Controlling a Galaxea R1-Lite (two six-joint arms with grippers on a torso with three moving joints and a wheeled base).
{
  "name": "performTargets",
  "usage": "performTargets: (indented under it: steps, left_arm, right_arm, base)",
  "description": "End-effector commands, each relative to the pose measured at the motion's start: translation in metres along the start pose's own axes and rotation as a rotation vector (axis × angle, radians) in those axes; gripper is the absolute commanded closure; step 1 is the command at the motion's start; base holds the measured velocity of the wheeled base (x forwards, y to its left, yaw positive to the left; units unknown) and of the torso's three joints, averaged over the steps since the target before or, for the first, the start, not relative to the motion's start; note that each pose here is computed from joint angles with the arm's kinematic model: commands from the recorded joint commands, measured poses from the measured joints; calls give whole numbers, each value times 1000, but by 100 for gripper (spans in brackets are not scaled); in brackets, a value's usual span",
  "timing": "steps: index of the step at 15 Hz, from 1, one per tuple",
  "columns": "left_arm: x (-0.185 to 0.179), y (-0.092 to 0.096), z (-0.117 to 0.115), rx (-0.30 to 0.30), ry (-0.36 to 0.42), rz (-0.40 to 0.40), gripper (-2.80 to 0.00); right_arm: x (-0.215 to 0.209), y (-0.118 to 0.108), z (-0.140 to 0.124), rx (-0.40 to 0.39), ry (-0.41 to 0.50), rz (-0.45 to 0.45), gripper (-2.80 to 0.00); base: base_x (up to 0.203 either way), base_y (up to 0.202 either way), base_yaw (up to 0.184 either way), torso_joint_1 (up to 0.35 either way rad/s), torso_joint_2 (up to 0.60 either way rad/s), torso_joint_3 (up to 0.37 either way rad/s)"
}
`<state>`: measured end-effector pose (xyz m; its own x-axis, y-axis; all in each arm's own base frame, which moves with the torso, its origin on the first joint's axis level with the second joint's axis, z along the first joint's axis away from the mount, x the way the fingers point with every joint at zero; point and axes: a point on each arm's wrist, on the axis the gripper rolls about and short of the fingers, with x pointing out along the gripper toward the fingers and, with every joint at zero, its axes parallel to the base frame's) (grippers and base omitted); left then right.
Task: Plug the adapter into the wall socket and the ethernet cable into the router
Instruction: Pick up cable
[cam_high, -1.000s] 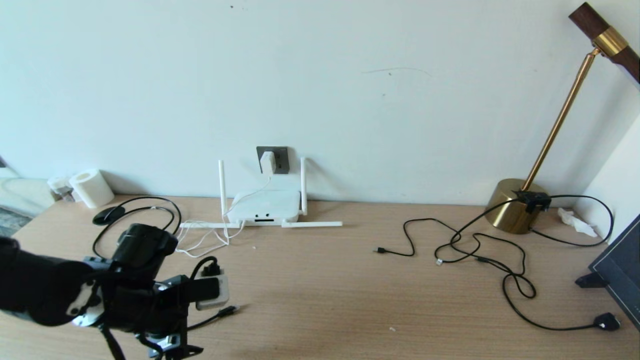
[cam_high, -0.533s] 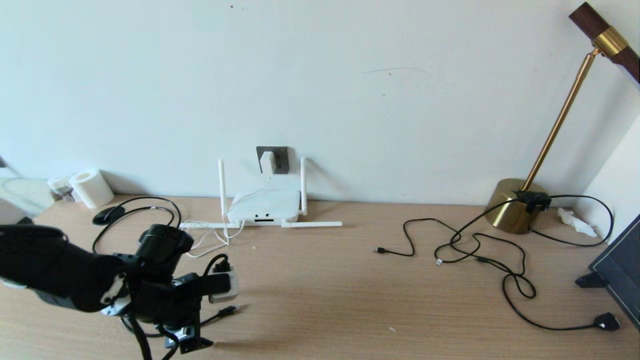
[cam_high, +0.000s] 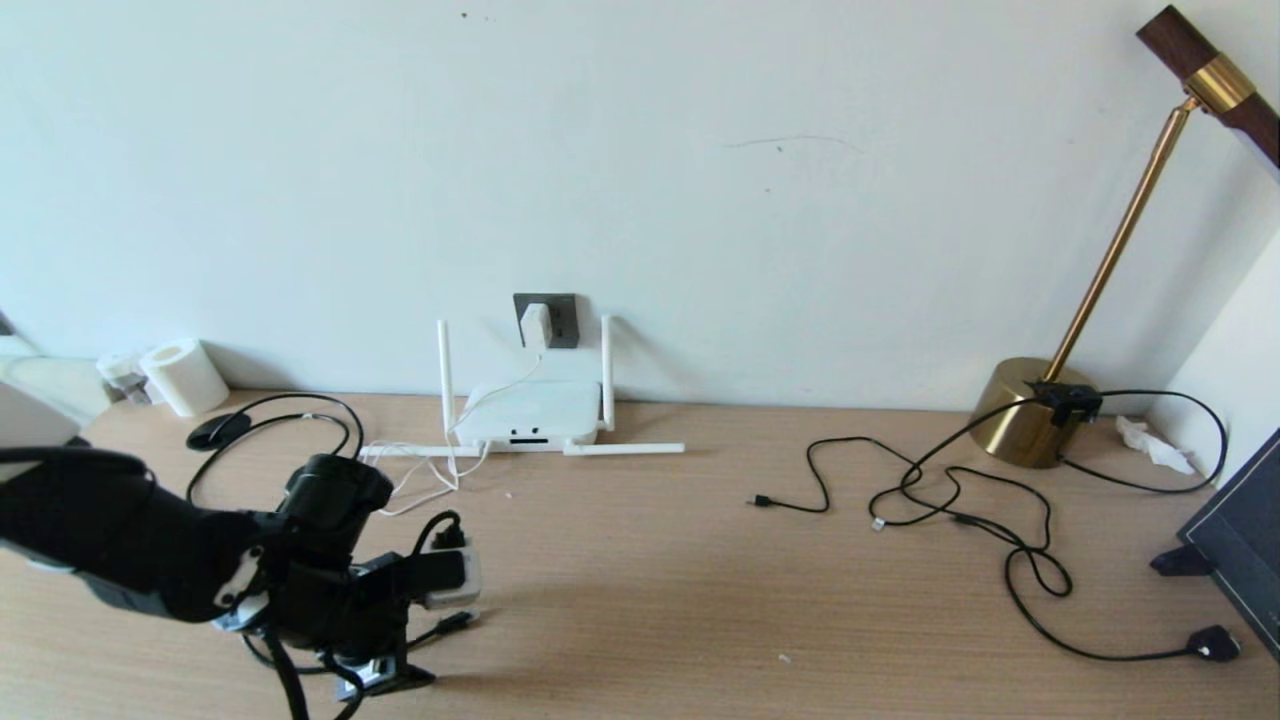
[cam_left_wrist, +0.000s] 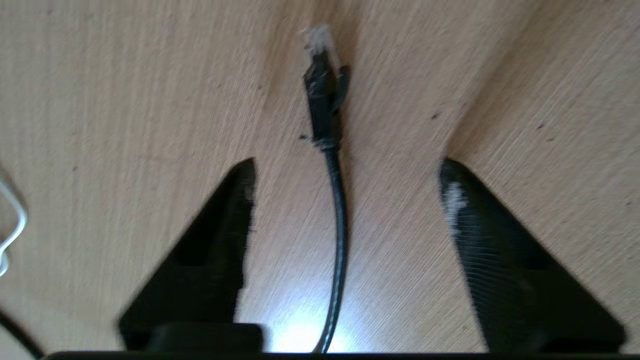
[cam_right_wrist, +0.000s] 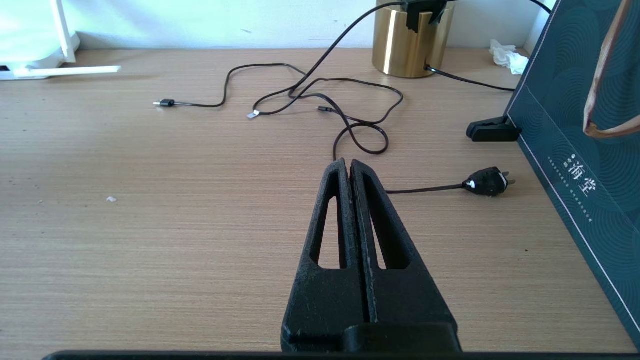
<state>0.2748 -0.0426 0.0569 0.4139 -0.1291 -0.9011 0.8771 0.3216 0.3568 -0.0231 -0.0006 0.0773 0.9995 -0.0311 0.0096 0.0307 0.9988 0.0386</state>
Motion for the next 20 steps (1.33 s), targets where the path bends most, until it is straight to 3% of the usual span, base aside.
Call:
performTargets:
  steps: [1,11,12,15,18,20]
  left_arm:
    - [5,-1,-1,6,3,-20,0]
    - [5,-10,-4,-9,-27,-59,0]
    - [-1,-6,-1,-4,-70,-39,0]
    - [-32,20,20,42,-342,101,0]
    - [-70,56,60,124,-505,269,0]
    - [-91,63,94,193,-570,341,0]
  right_arm:
    - [0,0,0,0,0,0,0]
    - [0,0,0,0,0,0,0]
    - [0,0,0,0,0,0,0]
    - [0,0,0,0,0,0,0]
    - [0,0,0,0,0,0,0]
    - [0,0,0,0,-1,0,0]
  base:
    - [0,0,0,0,0,0]
    - [0,0,0,0,0,0]
    - [0,0,0,0,0,0]
    - [0,0,0,0,0,0]
    - [0,0,0,0,0,0]
    - [0,0,0,0,0,0]
